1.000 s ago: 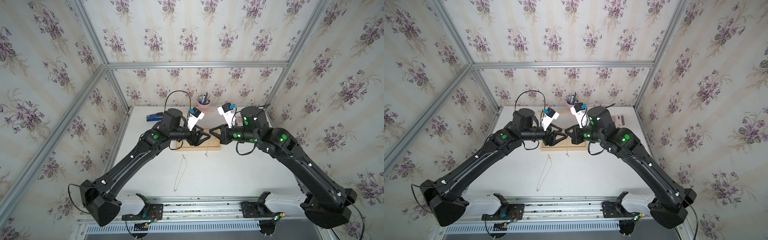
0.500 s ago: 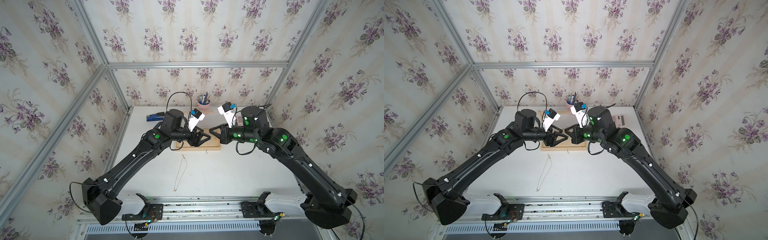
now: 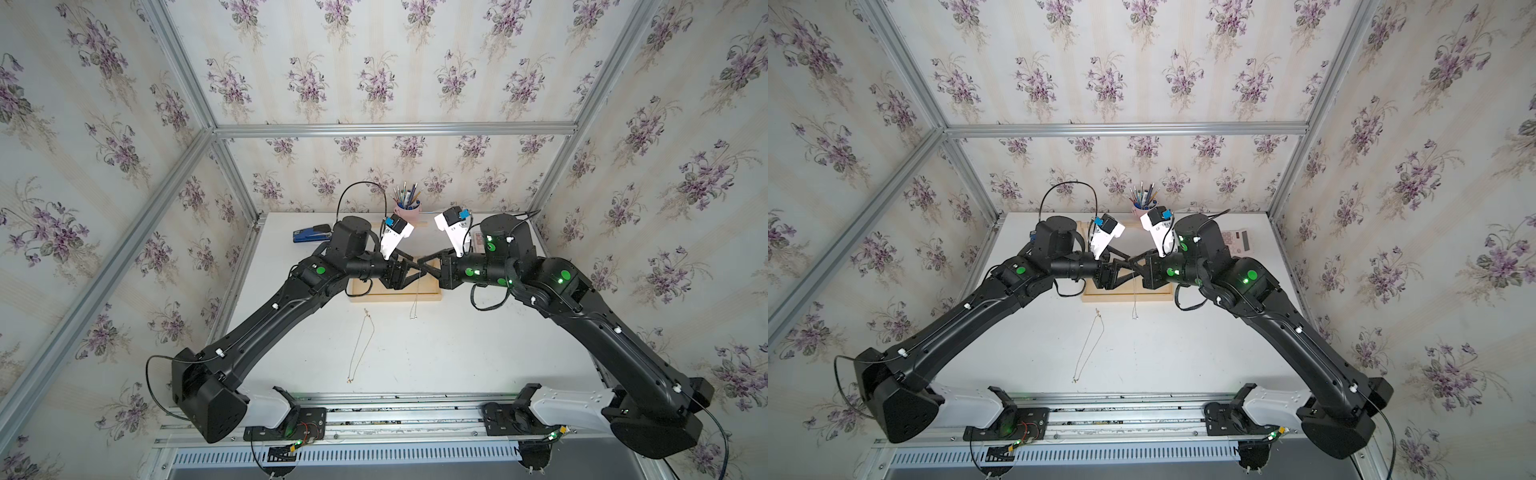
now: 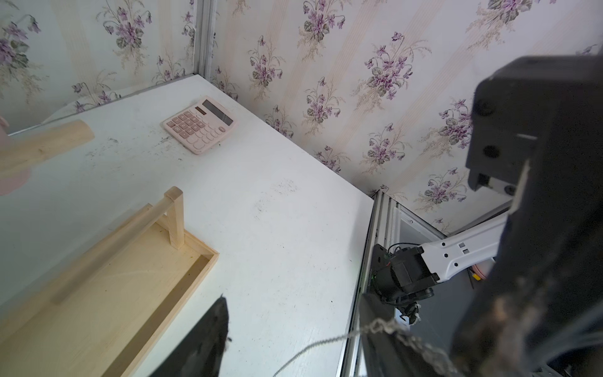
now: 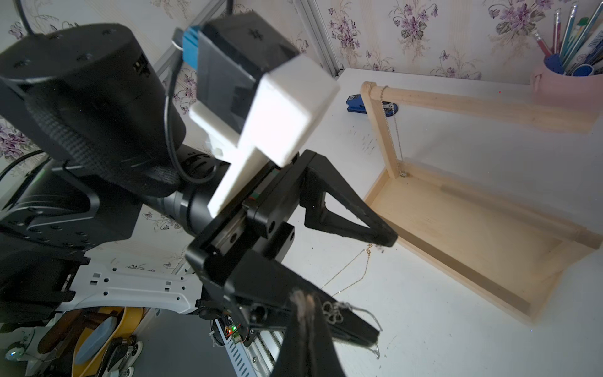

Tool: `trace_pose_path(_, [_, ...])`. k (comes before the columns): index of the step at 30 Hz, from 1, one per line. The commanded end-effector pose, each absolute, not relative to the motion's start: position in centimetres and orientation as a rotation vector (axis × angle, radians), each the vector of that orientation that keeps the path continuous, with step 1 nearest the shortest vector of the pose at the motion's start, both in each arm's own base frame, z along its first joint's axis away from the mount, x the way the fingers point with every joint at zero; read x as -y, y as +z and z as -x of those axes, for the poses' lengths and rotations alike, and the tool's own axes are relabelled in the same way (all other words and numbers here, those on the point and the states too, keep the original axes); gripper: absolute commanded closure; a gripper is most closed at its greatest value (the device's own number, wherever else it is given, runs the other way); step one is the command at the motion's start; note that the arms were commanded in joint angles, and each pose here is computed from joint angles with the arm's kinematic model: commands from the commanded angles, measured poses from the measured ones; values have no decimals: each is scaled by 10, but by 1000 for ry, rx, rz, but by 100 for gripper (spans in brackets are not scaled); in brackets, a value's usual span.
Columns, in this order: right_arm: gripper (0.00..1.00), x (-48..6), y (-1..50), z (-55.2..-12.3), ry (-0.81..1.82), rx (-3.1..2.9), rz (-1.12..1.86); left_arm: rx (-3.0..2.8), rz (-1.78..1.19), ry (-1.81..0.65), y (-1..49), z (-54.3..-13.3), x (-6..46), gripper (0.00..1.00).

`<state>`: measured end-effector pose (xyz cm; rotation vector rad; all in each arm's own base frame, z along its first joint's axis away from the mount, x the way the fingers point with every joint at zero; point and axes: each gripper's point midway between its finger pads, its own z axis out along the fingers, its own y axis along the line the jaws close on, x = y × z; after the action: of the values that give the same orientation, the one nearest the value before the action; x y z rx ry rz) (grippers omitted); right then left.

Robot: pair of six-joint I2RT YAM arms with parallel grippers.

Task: Hang the necklace on the jewelry display stand
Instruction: Adjust the necklace.

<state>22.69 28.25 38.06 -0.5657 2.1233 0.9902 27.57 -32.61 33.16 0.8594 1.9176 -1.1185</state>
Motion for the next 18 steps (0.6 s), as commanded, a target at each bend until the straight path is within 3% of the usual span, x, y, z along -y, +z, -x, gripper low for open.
trace_pose_path(1, [100, -280, 384, -231, 993, -2097, 556, -1855, -873, -1169, 342, -275, 335, 37])
trace_pose_path(9, [100, -275, 383, -238, 1014, -2098, 530, -1847, -906, -1182, 343, -268, 338, 44])
trace_pose_path(11, [100, -275, 383, -239, 1022, -2097, 532, -1847, -912, -1190, 342, -267, 338, 50])
trace_pose_path(18, [100, -278, 385, -237, 1055, -2087, 538, -1851, -928, -1196, 337, -271, 345, 51])
